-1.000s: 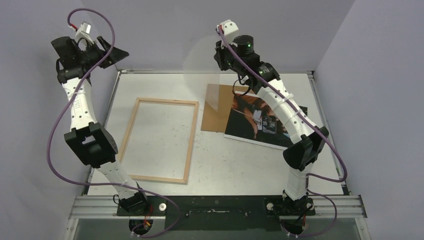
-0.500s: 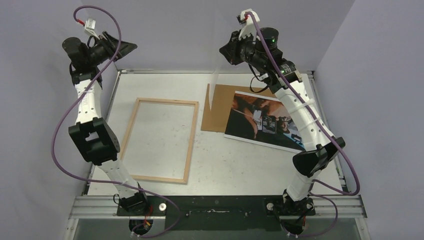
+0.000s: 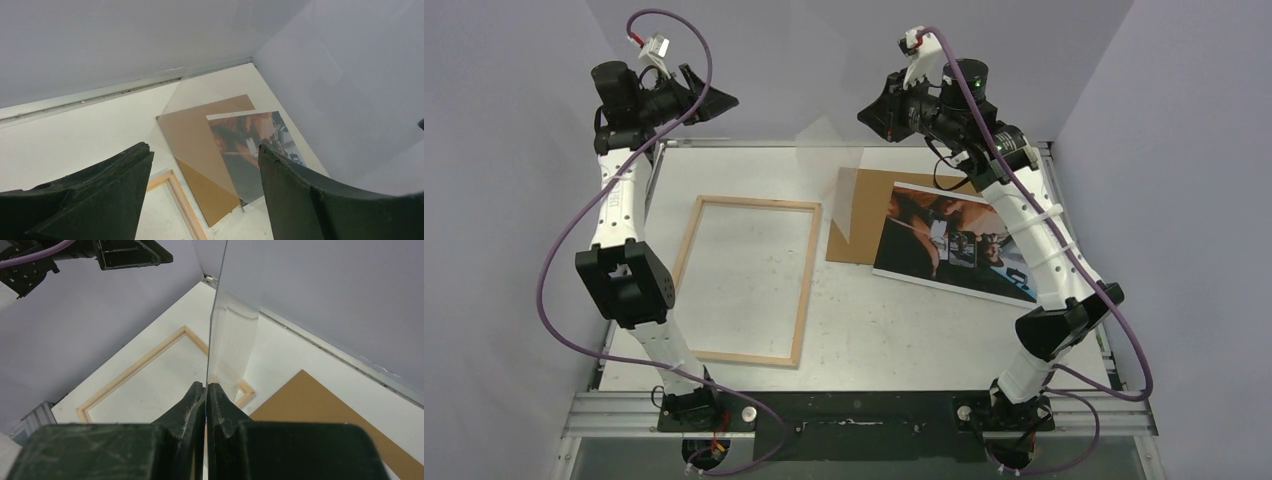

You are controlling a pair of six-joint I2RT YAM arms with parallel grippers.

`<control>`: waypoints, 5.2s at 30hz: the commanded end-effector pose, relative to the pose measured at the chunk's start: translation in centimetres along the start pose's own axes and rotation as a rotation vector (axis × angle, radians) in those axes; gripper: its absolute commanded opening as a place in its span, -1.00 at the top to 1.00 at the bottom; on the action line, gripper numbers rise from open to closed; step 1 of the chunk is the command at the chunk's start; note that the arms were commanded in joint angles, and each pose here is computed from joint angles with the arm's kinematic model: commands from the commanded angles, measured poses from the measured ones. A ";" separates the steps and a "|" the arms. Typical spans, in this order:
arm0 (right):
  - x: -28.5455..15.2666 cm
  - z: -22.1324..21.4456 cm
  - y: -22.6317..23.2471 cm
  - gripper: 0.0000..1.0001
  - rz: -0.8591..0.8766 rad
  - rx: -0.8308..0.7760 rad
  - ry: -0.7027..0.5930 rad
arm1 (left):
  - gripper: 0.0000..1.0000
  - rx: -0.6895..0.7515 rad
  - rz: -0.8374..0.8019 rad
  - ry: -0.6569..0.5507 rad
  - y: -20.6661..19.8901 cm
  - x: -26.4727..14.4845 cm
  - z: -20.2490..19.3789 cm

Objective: Put the photo into the frame

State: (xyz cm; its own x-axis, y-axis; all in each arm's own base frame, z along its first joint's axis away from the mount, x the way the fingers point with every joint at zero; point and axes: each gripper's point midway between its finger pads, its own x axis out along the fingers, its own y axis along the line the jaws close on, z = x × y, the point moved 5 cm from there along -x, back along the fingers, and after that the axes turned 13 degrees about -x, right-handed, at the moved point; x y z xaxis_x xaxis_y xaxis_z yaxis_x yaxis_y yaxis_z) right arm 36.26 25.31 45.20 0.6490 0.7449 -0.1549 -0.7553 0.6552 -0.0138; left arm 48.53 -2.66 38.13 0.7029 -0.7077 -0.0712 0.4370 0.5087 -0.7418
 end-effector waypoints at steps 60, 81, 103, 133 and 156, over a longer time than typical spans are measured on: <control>-12.6 3.3 8.3 1.00 0.066 -0.518 0.047 | -0.94 0.748 -0.185 0.083 -19.8 -12.3 -4.0; -11.7 3.1 8.7 1.00 0.108 -0.515 0.041 | -0.58 0.613 -0.575 0.241 -21.9 -12.1 -6.3; -12.2 3.5 9.4 1.00 0.142 -0.501 0.011 | 0.28 0.553 -0.580 0.262 -20.7 -11.1 -7.4; -11.4 1.5 6.3 0.07 0.394 -0.219 -0.199 | 1.00 0.827 -0.606 0.147 -27.2 -14.0 -4.6; -10.8 0.6 6.5 0.46 0.489 -0.150 -0.214 | 1.00 0.805 -0.583 0.032 -27.7 -13.3 -2.8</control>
State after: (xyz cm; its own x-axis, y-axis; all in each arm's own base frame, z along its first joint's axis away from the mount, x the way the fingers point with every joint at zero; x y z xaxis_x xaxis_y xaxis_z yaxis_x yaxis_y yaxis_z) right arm 24.72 21.61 46.64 0.2345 0.9721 -0.0037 -0.9688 0.2334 -0.0839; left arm 25.79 -8.77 55.99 0.2142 -0.9733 0.0829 0.9763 0.2108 -0.0482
